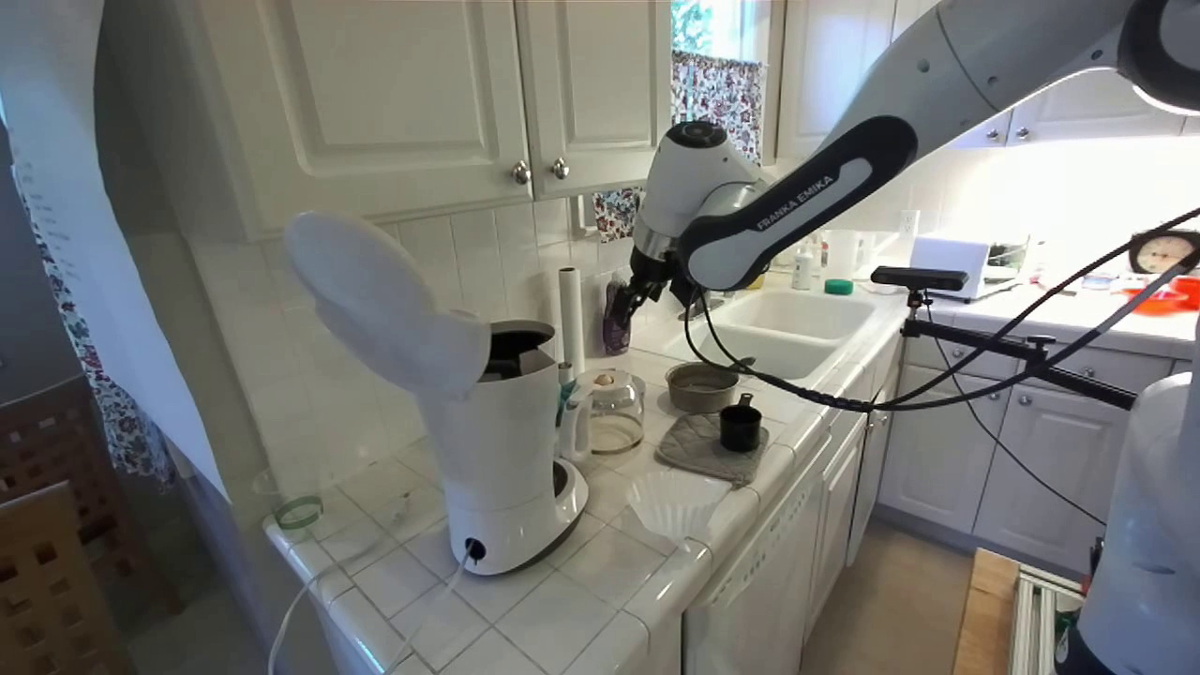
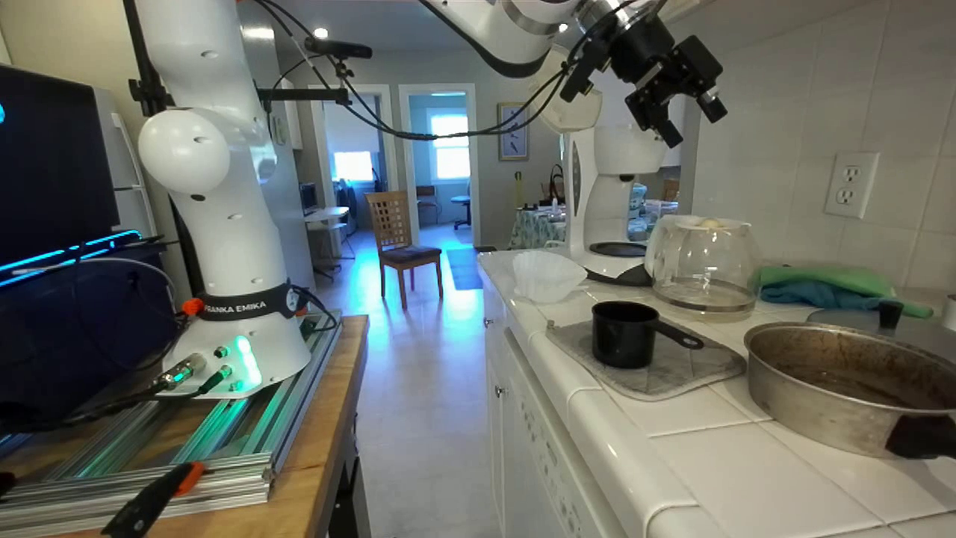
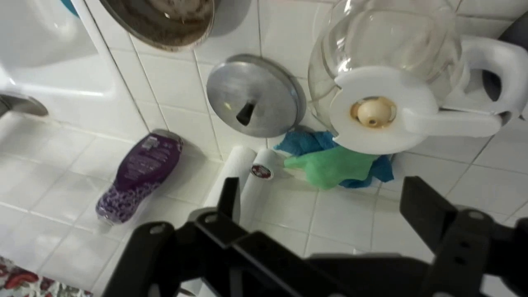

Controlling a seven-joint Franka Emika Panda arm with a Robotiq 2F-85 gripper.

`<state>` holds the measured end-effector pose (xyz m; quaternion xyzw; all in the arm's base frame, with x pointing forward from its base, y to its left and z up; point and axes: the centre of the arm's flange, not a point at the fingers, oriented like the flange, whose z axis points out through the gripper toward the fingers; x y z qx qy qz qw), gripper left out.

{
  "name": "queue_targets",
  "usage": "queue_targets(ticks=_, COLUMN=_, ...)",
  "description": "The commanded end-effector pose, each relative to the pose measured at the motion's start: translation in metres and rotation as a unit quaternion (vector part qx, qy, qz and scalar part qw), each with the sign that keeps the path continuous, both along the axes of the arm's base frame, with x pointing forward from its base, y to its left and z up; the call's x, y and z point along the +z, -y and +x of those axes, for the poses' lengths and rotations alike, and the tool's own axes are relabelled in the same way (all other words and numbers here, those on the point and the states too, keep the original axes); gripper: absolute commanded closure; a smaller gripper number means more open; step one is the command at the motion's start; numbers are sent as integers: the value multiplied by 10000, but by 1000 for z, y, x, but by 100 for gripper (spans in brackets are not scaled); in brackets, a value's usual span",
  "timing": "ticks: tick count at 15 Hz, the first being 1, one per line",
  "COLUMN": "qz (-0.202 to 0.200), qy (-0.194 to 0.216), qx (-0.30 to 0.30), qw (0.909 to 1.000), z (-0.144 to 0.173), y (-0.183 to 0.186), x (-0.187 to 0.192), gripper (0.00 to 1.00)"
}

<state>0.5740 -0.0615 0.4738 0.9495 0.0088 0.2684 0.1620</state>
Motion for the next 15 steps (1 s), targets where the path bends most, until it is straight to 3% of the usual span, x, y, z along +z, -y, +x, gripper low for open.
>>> queue_targets(ticks=1, qz=498, qy=-360, qx=-716, qw=9955, z=-33, y=4, x=26, gripper=0)
queue_targets(ticks=8, qz=1339, qy=-668, qx=-1012, qw=9835, z=-81, y=27, x=42, gripper=0)
queue_targets(ticks=9, qz=1392, qy=-627, qx=-1016, qw=9830, z=-86, y=30, x=44, gripper=0)
queue_targets(ticks=10, qz=1209, qy=-609, qx=-1062, qw=9851, z=-62, y=27, x=39, gripper=0)
queue_targets(ticks=15, qz=1276, qy=-586, qx=-1069, qw=9843, z=-74, y=30, x=42, gripper=0)
